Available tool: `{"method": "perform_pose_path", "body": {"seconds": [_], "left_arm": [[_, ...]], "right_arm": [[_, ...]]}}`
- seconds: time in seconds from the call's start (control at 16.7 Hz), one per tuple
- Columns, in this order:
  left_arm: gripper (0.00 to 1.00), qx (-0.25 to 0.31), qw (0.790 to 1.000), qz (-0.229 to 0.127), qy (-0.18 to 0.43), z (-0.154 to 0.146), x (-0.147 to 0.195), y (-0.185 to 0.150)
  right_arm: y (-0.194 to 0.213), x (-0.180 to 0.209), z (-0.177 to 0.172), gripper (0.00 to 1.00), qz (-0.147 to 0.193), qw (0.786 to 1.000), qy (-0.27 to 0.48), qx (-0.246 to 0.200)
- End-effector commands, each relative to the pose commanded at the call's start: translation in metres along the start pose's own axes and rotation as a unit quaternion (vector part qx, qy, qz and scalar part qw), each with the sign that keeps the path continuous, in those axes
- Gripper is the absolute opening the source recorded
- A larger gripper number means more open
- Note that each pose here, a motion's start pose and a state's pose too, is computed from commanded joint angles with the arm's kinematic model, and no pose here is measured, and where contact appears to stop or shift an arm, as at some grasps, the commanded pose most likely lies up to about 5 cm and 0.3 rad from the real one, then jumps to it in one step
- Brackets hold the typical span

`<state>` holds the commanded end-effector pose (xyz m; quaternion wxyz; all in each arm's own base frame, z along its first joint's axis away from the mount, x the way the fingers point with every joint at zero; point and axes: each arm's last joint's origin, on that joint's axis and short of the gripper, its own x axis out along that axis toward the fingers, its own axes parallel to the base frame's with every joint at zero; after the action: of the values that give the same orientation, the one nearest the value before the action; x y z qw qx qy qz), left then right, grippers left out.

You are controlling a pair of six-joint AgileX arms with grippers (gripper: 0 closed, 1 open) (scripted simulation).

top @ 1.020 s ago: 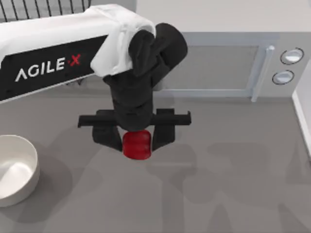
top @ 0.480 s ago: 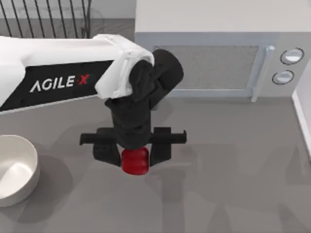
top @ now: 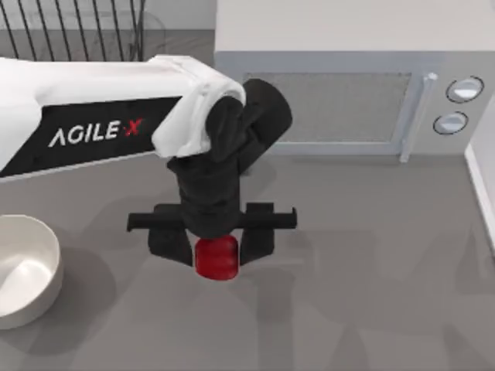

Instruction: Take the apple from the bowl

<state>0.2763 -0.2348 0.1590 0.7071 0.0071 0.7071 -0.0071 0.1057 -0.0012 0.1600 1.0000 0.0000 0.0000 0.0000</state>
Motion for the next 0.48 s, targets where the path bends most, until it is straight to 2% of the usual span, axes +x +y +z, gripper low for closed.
{"method": "perform_pose_path", "body": {"seconds": [0.24, 0.48], "left_arm": [[0.98, 0.000, 1.000, 0.000, 0.000, 0.0000, 0.0000, 0.0000], [1.00, 0.000, 1.000, 0.000, 0.000, 0.0000, 0.0000, 0.0000]], "right_arm": [[0.0000, 0.0000, 0.0000, 1.00, 0.000, 1.000, 0.000, 0.000], [0.0000, 0.0000, 0.0000, 1.00, 0.000, 1.000, 0.000, 0.000]]}}
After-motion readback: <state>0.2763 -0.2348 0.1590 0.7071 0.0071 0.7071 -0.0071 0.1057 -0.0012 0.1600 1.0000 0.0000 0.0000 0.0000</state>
